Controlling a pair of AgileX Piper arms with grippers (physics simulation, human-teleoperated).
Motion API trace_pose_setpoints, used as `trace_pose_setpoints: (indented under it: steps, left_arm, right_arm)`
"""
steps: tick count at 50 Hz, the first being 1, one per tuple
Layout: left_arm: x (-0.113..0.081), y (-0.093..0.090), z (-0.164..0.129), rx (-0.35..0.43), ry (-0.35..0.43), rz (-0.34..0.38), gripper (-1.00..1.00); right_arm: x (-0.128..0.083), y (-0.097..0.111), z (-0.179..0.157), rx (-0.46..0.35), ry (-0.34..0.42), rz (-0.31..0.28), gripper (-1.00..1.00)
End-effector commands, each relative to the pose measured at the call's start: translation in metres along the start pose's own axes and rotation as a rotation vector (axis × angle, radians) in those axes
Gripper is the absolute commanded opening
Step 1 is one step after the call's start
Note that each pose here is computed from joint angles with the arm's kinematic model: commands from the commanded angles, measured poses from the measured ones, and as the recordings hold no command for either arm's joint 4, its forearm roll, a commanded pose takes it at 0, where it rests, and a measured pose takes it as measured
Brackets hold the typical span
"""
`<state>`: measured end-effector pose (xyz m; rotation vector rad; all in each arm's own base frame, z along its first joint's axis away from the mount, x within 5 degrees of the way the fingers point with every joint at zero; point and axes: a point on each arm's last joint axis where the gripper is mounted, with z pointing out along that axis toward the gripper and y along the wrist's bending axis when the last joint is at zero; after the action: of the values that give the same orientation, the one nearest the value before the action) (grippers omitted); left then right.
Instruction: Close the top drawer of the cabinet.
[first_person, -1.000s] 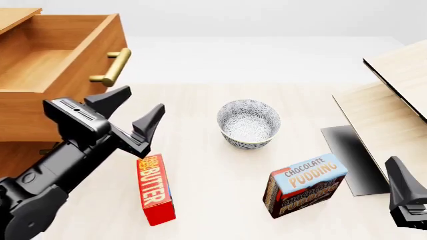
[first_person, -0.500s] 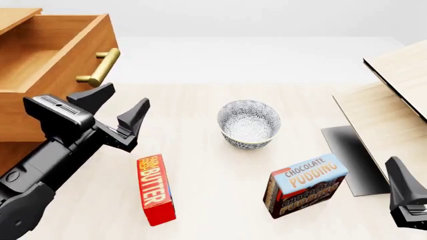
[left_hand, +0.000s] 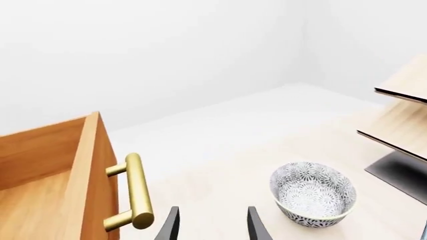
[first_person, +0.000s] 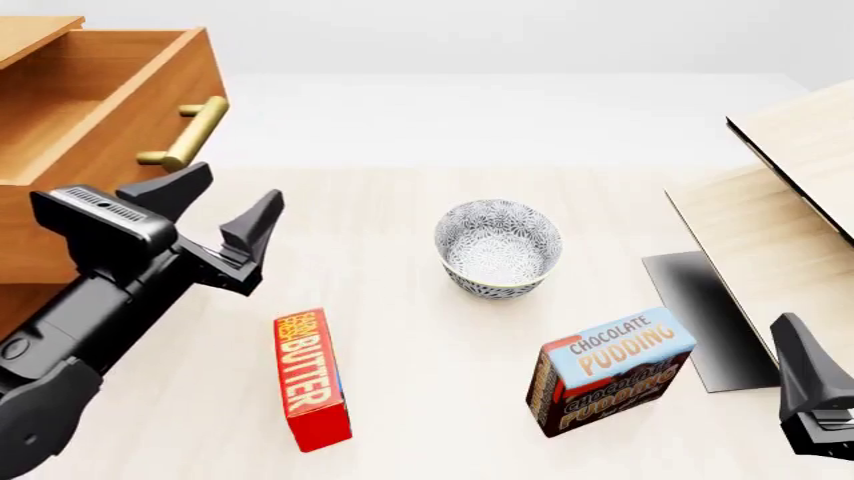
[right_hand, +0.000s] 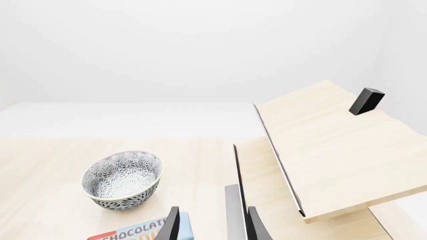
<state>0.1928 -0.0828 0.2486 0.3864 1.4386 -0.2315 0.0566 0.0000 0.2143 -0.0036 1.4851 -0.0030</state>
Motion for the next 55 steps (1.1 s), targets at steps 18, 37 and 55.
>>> trace_pose_setpoints:
  steps: [18,37,55]
  left_arm:
    - [0.003,0.012,-0.004,-0.06,0.017,-0.011,1.0]
    - [0.002,0.02,-0.009,-0.097,0.023,-0.017,1.0]
    - [0.001,0.027,-0.013,-0.132,0.026,-0.021,1.0]
  right_arm:
    - [0.0,0.0,0.0,0.0,0.0,0.0,1.0]
    - [0.0,0.0,0.0,0.0,0.0,0.0,1.0]
    - [0.0,0.0,0.0,0.0,0.0,0.0,1.0]
